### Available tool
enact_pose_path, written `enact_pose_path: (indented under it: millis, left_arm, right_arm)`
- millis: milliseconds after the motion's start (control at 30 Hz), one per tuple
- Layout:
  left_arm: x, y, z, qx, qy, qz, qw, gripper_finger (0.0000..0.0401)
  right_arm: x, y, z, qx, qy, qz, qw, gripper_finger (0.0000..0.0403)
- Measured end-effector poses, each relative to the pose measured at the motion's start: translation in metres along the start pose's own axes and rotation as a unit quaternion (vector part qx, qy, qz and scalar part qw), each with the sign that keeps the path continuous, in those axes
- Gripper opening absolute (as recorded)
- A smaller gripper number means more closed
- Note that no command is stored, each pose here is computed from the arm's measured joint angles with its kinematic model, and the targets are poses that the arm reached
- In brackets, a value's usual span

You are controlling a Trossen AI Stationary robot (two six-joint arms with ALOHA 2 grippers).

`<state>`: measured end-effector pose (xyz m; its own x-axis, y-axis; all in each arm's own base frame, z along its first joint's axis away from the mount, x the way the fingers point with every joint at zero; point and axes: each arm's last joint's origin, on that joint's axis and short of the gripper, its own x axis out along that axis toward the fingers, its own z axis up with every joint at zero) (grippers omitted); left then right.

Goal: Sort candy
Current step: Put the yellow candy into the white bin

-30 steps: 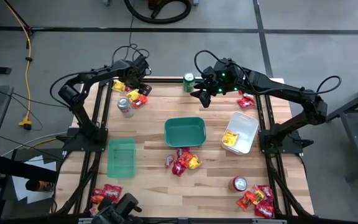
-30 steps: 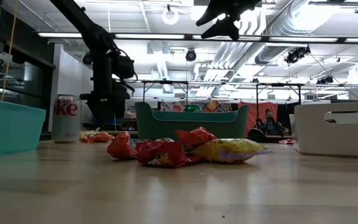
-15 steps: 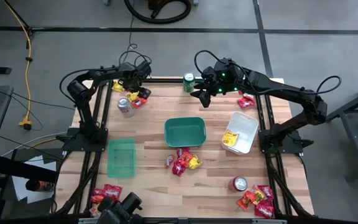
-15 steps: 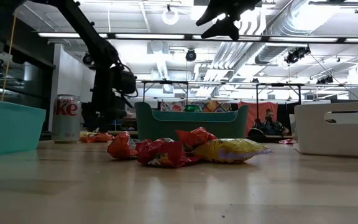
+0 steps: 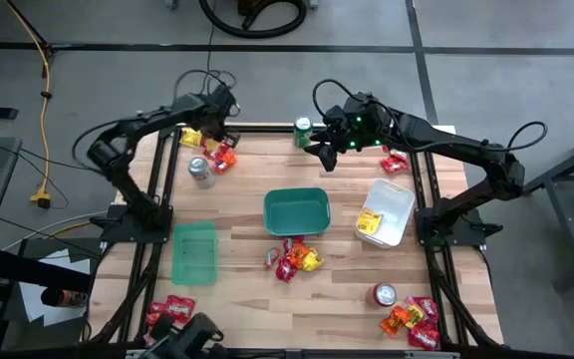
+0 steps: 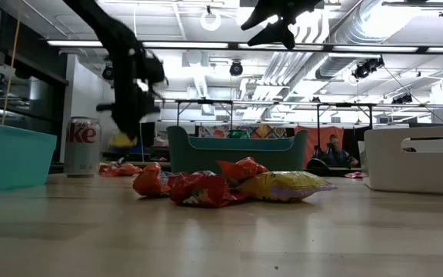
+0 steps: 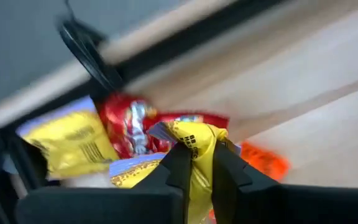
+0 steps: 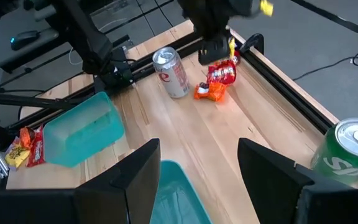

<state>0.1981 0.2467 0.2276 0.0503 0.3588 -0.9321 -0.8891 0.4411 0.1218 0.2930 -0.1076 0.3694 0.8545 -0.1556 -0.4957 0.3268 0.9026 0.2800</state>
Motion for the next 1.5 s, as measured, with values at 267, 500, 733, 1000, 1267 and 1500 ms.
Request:
enact_pose_path:
  millis: [267, 500, 733, 1000, 1267, 1500]
  left_arm:
    - [-0.089, -0.023, -0.008, -0.002, -0.218, -0.222, 0.950, 0.0003]
    - [-0.129, -0.075, -0.030, -0.035, -0.420, -0.426, 0.801, 0.0001]
    - [-0.149, -0.095, -0.039, -0.056, -0.498, -0.453, 0.737, 0.0000]
    - [-0.153, -0.098, -0.040, -0.057, -0.506, -0.462, 0.726, 0.0000]
    - [-0.154, -0.100, -0.042, -0.053, -0.500, -0.473, 0.724, 0.0000]
    - [-0.155, -0.102, -0.043, -0.047, -0.502, -0.474, 0.722, 0.0006]
  right_arm:
    - [0.001, 0.007, 0.002, -0.020, -0.009, 0.047, 0.999, 0.0211]
    - [0.015, 0.024, 0.004, -0.069, -0.043, 0.065, 0.995, 0.0211]
    - [0.034, 0.036, 0.012, -0.123, -0.128, 0.005, 0.984, 0.0211]
    - [0.054, 0.037, 0.014, -0.173, -0.173, -0.111, 0.963, 0.0211]
    - [0.066, 0.037, 0.015, -0.174, -0.195, -0.105, 0.959, 0.0211]
    - [0.067, 0.040, 0.015, -0.177, -0.199, -0.091, 0.960, 0.0166]
